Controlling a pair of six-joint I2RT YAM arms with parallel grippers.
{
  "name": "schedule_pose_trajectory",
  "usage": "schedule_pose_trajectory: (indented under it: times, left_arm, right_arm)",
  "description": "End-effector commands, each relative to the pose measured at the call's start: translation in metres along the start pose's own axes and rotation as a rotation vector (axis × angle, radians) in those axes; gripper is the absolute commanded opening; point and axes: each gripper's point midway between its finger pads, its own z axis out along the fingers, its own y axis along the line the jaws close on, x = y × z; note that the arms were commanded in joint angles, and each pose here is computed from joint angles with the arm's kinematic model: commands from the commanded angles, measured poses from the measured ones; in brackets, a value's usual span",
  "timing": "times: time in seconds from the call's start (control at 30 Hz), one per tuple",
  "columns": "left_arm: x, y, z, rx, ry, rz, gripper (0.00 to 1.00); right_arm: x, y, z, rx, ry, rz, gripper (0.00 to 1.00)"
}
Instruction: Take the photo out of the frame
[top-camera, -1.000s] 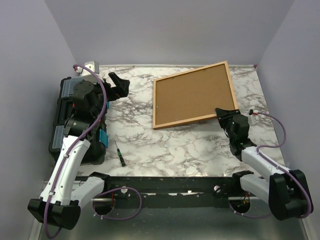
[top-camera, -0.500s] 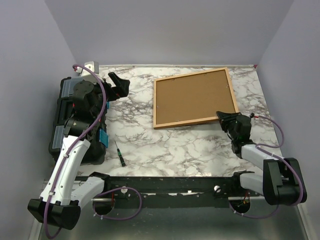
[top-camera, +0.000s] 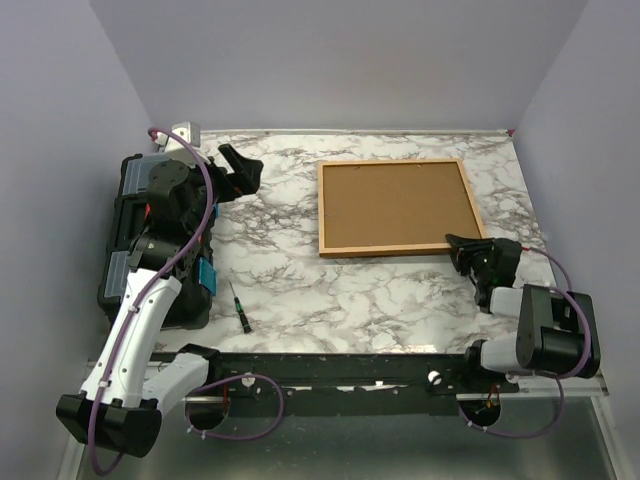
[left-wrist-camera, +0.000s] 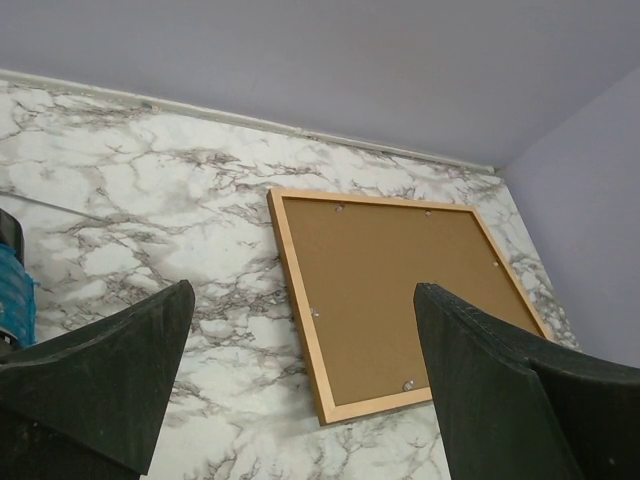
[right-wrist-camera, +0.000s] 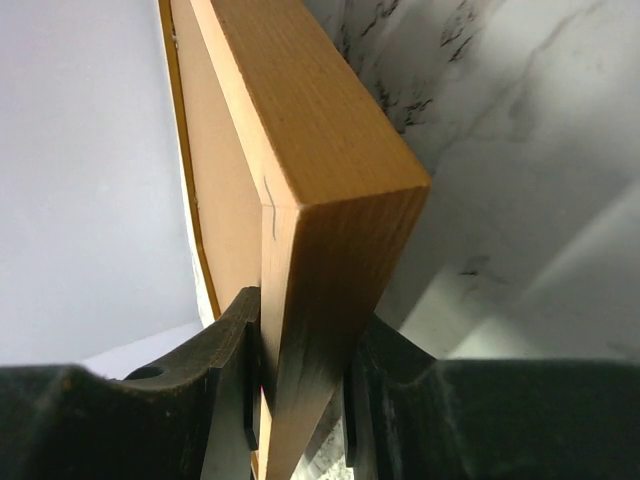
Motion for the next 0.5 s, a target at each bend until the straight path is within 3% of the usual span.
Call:
schedule_pose_trajectory:
  times: [0.0,0.33,0.47]
  left_arm:
    - [0.000,-0.004,0.003,0.031,-0.001,-0.011,0.94]
    - [0.005,-0.005,0.006,0.039,0.015,-0.018,0.94]
    - [0.006,-0.005,0.007,0.043,0.021,-0.020,0.93]
  right_arm:
    - [-0.014,-0.058,0.000,0.188,-0.034,-0.106,0.25]
    - [-0.064,-0.071,0.008,0.218,-0.107,-0.034,0.20]
    - [-0.068,-0.072,0.012,0.224,-0.104,-0.048,0.24]
